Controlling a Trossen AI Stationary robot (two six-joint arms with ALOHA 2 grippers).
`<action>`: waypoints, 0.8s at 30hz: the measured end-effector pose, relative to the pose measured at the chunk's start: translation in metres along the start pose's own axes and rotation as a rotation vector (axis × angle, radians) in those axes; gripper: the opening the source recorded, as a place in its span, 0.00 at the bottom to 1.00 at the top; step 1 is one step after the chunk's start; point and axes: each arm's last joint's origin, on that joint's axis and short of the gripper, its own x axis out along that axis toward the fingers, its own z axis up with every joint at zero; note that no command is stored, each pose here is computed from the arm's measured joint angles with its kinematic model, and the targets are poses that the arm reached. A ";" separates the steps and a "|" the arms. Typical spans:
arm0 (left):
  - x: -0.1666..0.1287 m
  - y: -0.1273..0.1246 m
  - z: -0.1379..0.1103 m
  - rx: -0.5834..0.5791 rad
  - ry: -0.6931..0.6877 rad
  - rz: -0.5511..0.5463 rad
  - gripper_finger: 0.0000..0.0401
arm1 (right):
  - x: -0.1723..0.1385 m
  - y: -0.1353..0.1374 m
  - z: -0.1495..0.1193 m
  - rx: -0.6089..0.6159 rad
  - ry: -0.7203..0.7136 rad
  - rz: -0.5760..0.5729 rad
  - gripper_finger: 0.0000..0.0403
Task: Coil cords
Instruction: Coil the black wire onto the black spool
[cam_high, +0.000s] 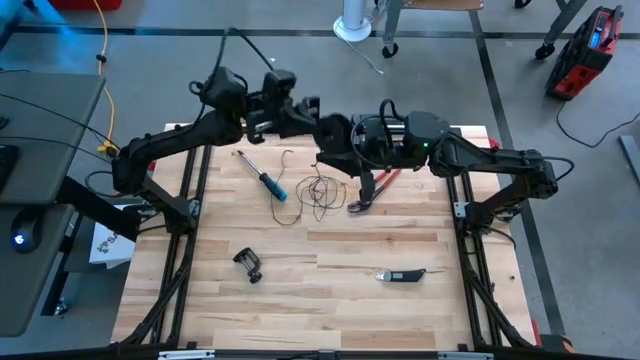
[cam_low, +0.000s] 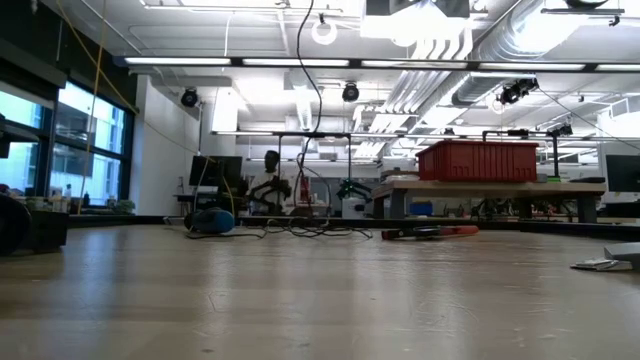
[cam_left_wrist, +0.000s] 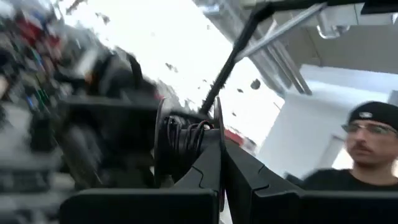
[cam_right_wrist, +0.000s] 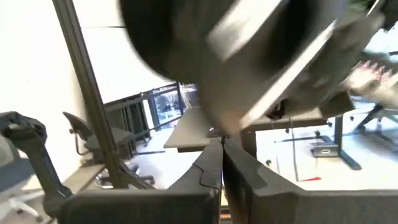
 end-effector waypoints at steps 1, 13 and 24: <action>-0.002 0.000 0.003 0.027 -0.024 0.005 0.00 | 0.000 0.000 0.000 0.007 -0.001 0.003 0.00; -0.037 -0.008 0.030 0.077 -0.005 0.059 0.00 | -0.005 0.000 0.002 -0.005 0.017 -0.028 0.00; -0.062 -0.050 0.035 0.074 0.059 0.191 0.00 | -0.006 -0.007 -0.007 -0.043 0.100 -0.160 0.30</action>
